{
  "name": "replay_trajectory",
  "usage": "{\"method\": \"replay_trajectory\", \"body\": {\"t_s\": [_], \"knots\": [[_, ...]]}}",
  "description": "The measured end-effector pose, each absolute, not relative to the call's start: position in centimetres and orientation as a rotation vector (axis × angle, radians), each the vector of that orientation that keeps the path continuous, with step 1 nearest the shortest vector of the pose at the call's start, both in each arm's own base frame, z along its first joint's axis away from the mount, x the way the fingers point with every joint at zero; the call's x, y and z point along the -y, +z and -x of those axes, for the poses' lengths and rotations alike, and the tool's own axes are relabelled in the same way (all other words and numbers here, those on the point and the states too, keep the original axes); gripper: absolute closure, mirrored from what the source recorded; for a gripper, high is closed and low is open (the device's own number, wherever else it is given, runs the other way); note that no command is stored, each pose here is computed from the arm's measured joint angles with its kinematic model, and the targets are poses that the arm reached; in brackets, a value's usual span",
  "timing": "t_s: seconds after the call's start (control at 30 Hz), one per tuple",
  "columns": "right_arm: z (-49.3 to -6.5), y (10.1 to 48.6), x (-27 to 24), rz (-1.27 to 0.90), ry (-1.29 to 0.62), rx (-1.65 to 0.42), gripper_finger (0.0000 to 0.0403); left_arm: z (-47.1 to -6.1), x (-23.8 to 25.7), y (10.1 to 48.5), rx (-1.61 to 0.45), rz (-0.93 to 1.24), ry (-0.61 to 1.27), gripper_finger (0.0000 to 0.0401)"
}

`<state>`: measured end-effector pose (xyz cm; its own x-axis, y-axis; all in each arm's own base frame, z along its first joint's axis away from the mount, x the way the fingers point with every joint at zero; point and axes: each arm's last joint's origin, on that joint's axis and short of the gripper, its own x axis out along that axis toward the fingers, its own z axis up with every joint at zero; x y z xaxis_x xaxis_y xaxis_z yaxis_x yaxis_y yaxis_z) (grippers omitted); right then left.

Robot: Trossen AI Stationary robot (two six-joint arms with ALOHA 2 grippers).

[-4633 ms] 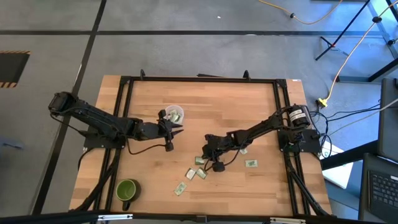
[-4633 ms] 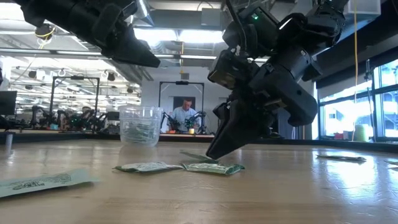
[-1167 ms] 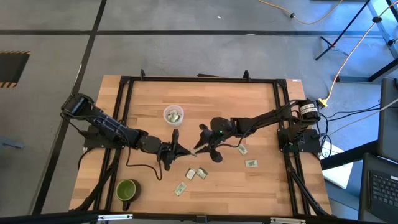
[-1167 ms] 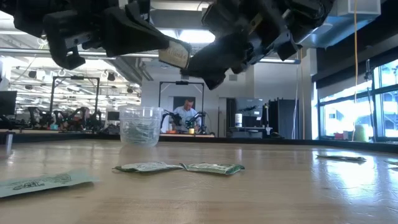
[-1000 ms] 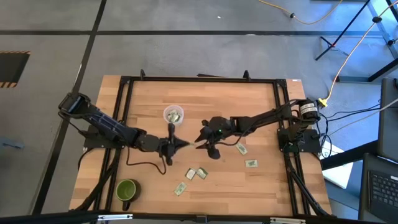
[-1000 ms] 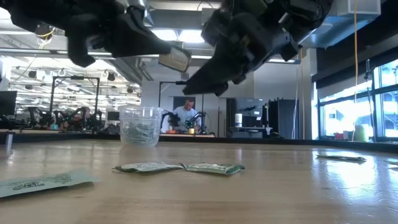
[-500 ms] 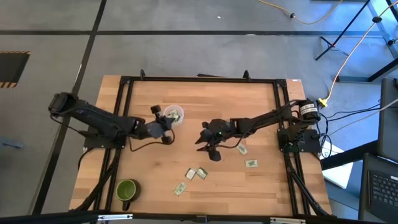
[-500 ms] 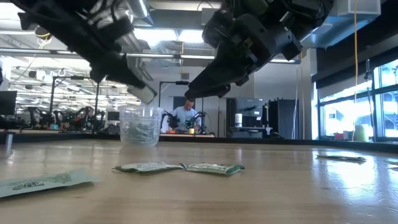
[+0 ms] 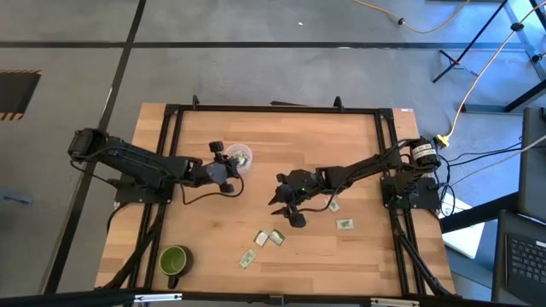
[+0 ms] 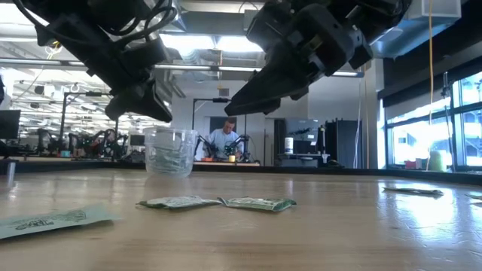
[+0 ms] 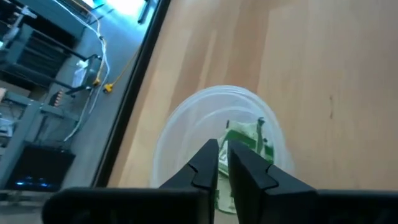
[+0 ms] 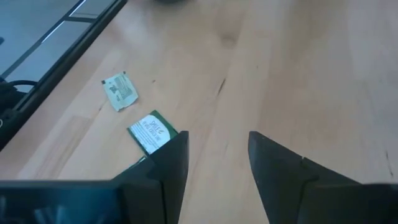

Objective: Pick and place Stevia / Truvia into bins
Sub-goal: Put the green stevia packet into the transparent container

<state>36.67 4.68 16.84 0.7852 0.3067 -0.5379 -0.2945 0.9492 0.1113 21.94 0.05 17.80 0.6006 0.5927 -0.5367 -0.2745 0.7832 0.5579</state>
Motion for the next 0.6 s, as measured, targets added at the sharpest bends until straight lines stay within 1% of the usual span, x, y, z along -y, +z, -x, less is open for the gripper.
{"method": "replay_trajectory", "body": {"t_s": [0.17,0.27,0.33,0.5,0.6], "knots": [[-36.6,16.8,-4.6,-0.024,0.322,-0.588,0.0234,-21.9,-0.1,17.9,-0.774,-0.473,0.551,0.0361],[-36.6,16.8,-4.6,-0.024,0.322,-0.590,0.0234,-21.9,-0.3,18.0,-0.764,-0.491,0.623,0.0361],[-36.6,16.7,-4.8,-0.025,0.330,-0.596,0.0234,-21.9,-0.2,18.1,-0.755,-0.497,0.639,0.0362],[-36.3,16.8,-6.1,0.008,0.511,-0.581,0.0234,-22.4,0.7,18.7,-0.655,-0.445,0.602,0.0362],[-36.2,16.7,-7.0,0.078,0.487,-0.575,0.0240,-23.0,1.5,19.2,-0.553,-0.330,0.524,0.0361]]}}
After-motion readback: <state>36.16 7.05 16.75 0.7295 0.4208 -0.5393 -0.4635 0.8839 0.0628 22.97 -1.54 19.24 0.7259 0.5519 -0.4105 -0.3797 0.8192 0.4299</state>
